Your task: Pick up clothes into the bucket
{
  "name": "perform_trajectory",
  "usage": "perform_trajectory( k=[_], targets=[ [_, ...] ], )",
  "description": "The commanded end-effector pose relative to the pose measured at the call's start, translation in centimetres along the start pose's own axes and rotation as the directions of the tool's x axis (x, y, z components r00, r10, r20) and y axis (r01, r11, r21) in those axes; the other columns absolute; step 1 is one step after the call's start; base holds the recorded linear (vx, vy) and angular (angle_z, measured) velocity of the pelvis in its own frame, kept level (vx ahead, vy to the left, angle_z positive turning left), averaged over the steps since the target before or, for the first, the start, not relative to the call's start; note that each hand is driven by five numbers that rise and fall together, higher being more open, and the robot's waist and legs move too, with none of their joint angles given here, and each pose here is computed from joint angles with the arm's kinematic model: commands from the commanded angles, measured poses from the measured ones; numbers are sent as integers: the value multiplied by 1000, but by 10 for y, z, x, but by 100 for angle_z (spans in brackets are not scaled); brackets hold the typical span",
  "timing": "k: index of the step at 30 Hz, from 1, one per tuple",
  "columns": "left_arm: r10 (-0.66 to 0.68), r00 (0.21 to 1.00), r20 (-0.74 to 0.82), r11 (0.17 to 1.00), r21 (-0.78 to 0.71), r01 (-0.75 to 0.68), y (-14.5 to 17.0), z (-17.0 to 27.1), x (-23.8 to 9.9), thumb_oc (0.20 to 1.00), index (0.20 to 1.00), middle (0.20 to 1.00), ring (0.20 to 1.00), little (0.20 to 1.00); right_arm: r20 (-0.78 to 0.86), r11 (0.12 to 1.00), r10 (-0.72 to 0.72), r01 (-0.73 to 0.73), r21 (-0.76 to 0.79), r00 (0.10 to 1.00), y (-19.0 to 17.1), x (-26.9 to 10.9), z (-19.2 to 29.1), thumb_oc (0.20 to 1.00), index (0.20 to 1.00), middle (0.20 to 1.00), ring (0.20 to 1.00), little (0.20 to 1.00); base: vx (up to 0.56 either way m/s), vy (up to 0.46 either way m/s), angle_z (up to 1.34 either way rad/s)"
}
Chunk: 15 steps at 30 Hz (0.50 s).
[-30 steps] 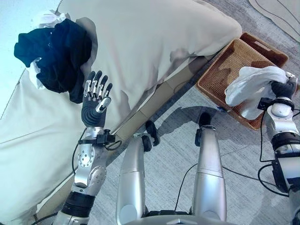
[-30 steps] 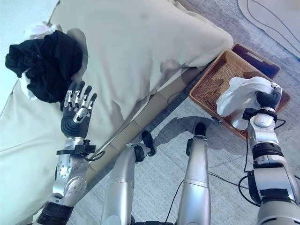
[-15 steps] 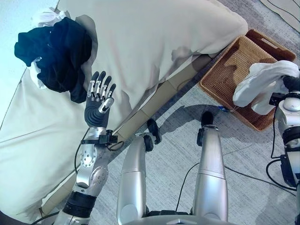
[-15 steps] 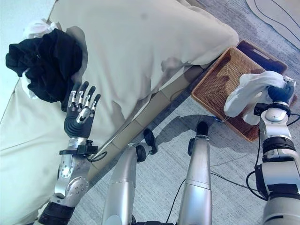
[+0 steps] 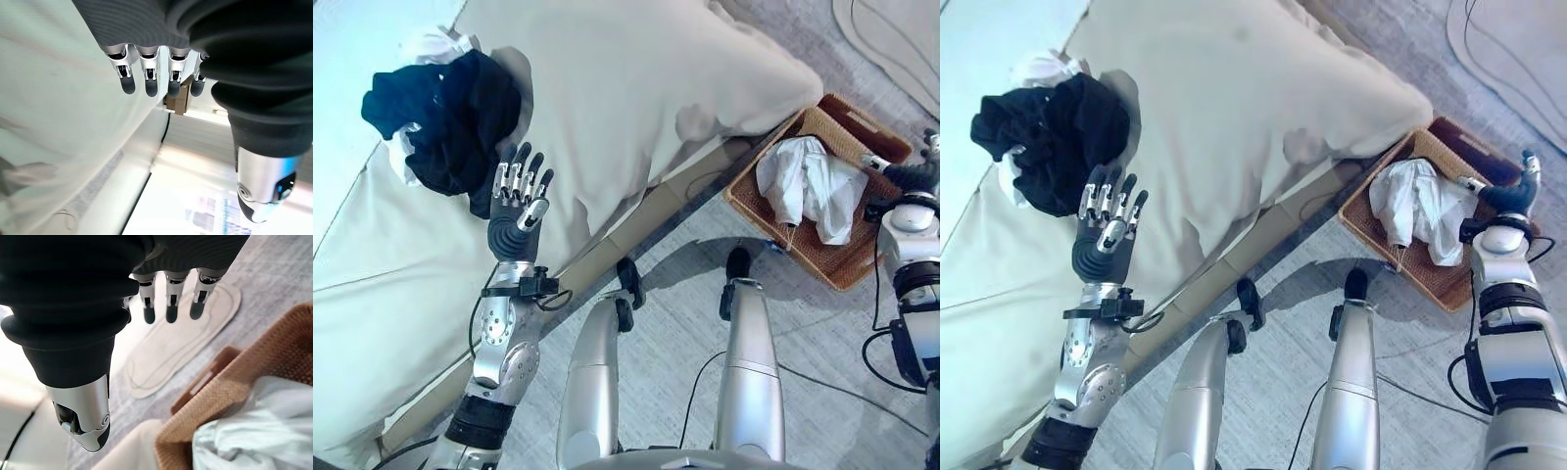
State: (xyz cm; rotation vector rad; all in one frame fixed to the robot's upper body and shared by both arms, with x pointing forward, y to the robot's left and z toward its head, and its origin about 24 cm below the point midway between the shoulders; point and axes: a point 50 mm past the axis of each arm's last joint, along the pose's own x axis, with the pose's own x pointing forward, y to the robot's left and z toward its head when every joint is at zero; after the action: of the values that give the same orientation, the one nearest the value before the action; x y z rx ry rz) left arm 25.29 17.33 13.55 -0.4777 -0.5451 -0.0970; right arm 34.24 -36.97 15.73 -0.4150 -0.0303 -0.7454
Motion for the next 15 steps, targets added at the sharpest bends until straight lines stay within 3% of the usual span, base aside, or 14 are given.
perform_trajectory(
  k=[1,8,15],
  targets=[
    [-4,996,87,1000,6,3,1,12,-1,1000,1000,1000,1000,1000,-35,995,39,-42,-91,999,3,-7,-19,1000,1000,1000,1000,1000,0,-25,10],
    [17,996,87,999,44,-20,5,8,4,1000,1000,1000,1000,1000,-89,994,83,-88,-58,993,18,-27,-49,1000,1000,1000,1000,1000,8,-57,13],
    [137,990,8,975,174,-137,29,-11,-3,1000,1000,1000,1000,1000,32,975,181,-184,125,983,51,-72,-56,1000,1000,1000,1000,1000,97,-66,15]
  ],
)
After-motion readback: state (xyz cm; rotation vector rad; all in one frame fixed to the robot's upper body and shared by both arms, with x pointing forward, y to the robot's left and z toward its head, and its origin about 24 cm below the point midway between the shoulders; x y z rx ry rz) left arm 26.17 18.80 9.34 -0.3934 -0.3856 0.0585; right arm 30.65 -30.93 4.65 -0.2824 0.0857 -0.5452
